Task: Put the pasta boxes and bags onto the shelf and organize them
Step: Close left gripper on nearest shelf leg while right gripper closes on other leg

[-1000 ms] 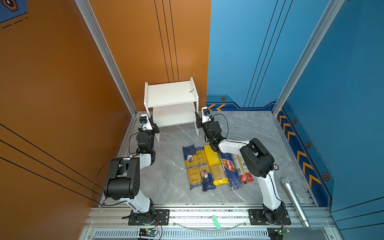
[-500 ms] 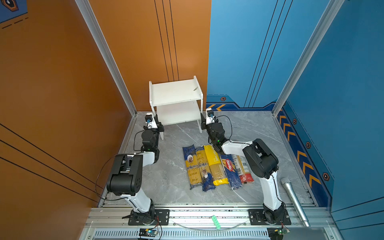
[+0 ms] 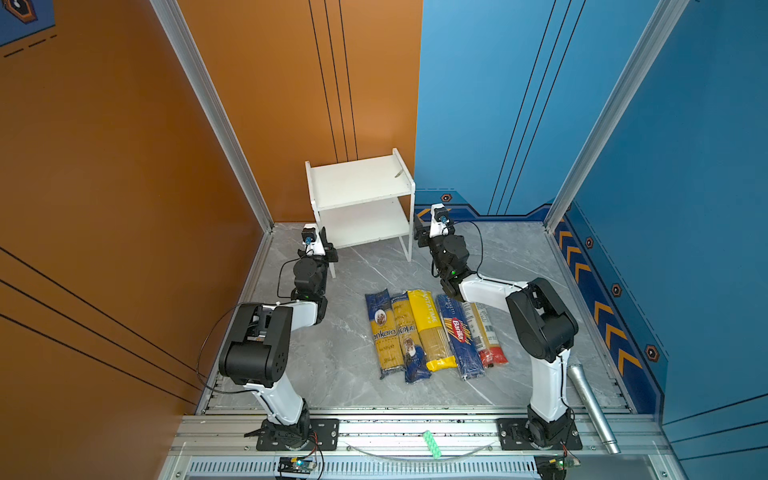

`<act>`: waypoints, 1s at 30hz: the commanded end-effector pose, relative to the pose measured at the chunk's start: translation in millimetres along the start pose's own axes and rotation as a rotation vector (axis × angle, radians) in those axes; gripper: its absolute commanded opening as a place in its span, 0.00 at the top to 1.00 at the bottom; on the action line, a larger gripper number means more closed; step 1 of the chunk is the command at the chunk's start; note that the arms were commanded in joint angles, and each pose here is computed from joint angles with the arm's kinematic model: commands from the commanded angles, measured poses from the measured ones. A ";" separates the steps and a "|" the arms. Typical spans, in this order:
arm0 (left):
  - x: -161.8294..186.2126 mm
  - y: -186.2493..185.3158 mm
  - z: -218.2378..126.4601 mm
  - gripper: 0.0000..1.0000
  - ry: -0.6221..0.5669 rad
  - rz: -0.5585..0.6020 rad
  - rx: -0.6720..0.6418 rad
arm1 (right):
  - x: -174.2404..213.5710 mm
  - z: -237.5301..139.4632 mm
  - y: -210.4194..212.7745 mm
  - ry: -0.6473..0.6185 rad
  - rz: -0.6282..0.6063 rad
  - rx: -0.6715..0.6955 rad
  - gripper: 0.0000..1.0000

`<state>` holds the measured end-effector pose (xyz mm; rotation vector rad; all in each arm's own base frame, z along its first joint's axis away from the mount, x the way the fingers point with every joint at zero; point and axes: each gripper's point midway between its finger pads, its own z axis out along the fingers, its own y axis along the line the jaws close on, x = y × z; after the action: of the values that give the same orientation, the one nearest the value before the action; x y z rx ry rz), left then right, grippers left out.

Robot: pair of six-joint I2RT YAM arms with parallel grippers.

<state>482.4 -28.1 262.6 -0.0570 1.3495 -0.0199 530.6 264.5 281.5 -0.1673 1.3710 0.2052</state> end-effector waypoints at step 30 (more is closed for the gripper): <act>20.1 -10.9 2.8 1.00 0.055 -0.006 0.035 | 30.4 42.5 23.0 -0.026 -0.006 -0.034 0.51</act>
<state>482.6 -27.7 262.2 -0.0581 1.3491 -0.0174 567.9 302.8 251.6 -0.2186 1.3719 0.2356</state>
